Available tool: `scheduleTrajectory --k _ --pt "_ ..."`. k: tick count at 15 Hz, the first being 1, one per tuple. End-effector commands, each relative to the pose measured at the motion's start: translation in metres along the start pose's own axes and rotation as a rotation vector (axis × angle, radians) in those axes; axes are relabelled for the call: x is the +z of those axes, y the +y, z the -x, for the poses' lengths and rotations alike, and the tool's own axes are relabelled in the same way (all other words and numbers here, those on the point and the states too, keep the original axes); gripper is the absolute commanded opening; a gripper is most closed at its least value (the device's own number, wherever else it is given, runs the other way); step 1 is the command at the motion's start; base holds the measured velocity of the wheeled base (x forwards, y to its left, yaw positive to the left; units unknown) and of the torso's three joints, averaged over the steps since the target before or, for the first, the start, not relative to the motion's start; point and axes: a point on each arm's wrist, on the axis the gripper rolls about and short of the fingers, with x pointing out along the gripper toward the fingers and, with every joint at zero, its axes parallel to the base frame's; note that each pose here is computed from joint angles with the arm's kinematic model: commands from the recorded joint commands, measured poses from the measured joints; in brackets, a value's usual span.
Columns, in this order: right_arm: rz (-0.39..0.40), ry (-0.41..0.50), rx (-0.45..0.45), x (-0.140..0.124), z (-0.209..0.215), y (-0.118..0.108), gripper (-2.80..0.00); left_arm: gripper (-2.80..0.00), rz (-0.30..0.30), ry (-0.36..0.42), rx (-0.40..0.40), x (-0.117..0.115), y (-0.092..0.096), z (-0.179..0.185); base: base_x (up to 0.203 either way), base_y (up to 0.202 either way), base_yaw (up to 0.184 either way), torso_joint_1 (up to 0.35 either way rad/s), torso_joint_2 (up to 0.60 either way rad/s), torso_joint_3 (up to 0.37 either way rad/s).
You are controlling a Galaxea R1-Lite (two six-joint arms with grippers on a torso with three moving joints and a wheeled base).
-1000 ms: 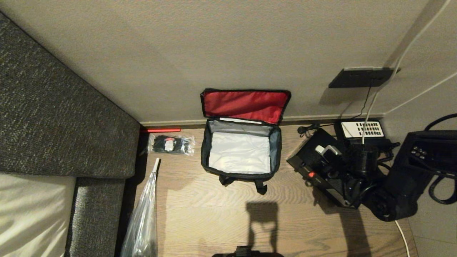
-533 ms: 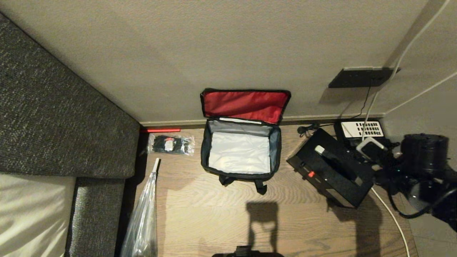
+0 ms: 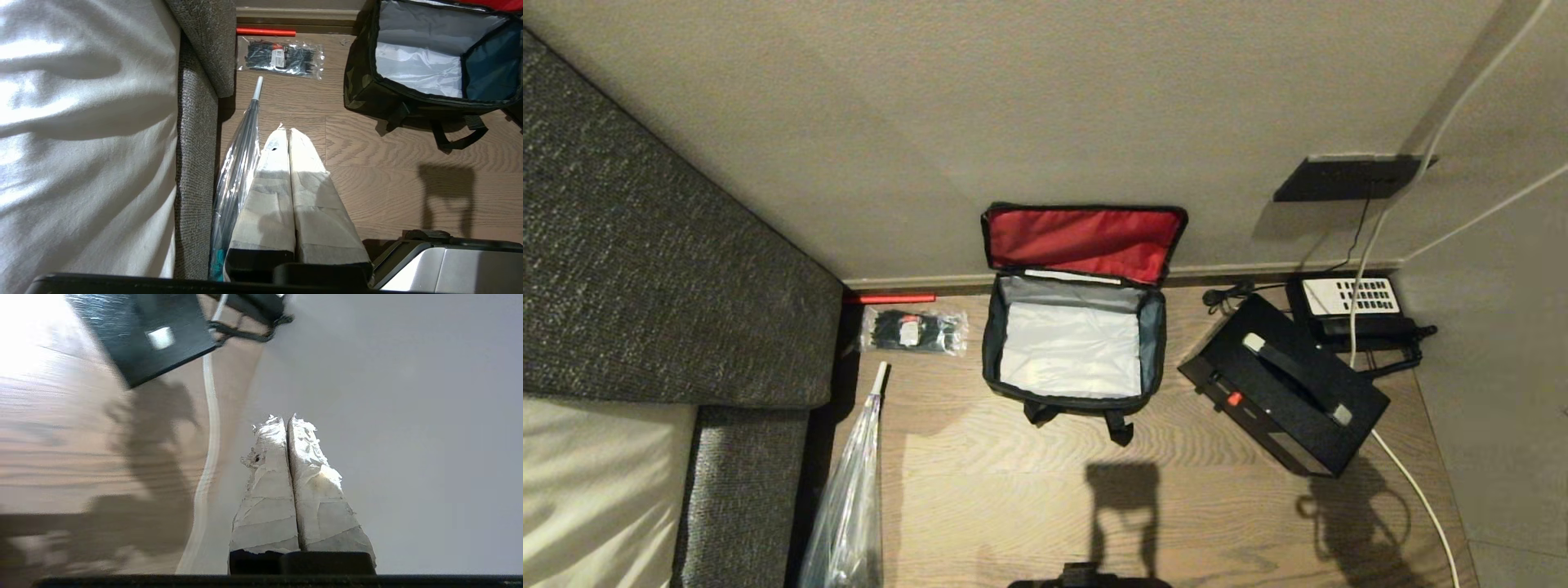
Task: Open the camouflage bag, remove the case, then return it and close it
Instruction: Grip the handle again
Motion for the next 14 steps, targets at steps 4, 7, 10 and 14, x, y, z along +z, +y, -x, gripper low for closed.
scheduleTrajectory --k 4,7,10,14 --pt "-0.578 -0.218 0.357 -0.062 0.055 0.017 -2.8 -2.8 0.0 0.0 0.001 -0.001 0.0 0.0 0.0 0.0 0.0 0.0 0.0 0.0" --pt "-0.635 -0.222 0.52 -0.097 0.058 0.047 -2.8 -2.8 0.0 0.001 0.001 -0.001 0.0 0.0 0.0 0.0 0.0 0.0 0.0 0.0" --pt "-0.657 -0.352 0.469 -0.105 0.068 0.048 -2.8 -2.8 0.0 0.001 0.002 -0.001 0.0 0.0 0.0 0.0 0.0 0.0 0.0 0.0" --pt "-0.54 -0.37 0.271 -0.114 0.07 0.05 -2.8 -2.8 0.0 0.001 0.001 -0.001 0.0 0.0 0.0 0.0 0.0 0.0 0.0 0.0"
